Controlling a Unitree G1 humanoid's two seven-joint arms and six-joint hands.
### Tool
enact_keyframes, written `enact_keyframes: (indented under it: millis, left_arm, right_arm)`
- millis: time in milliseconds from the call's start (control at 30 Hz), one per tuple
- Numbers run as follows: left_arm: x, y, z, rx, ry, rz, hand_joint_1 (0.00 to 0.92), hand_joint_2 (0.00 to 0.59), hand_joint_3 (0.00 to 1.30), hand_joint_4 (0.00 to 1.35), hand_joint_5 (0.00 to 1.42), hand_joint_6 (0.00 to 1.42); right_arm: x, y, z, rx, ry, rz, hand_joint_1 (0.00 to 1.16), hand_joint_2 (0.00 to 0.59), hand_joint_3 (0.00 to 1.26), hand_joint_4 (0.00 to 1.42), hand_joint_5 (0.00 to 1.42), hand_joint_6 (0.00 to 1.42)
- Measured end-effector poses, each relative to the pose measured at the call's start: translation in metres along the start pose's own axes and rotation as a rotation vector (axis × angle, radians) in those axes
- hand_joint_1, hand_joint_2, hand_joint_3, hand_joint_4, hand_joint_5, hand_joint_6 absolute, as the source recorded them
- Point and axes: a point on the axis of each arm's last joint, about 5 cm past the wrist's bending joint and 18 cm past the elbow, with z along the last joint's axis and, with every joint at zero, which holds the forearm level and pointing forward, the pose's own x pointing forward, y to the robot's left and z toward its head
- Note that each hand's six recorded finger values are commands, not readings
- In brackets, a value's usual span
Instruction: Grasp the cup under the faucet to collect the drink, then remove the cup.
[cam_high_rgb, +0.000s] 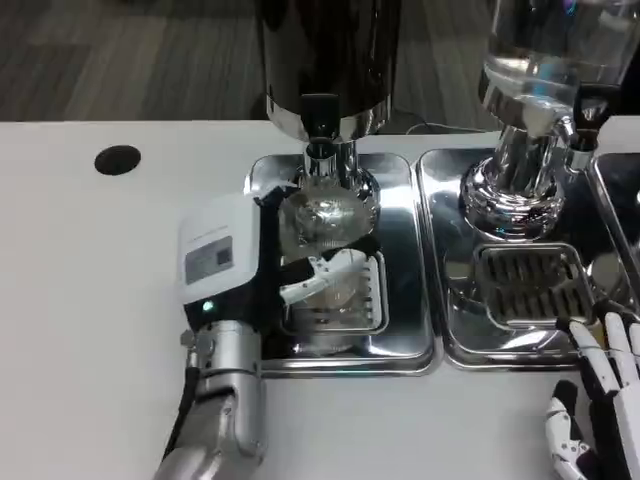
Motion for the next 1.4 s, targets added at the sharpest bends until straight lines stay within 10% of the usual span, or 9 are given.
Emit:
enact_keyframes:
  millis: [1400]
  left_arm:
    - [-0.002,0.009,-0.0111,0.031,-0.008,-0.002,0.000,0.001,0.22,0.15,0.64,0.98]
  right_arm:
    - [0.004,0.0042,-0.0005,0.011,0.004,0.008,0.00,0.529,0.16,0.00,0.00,0.02]
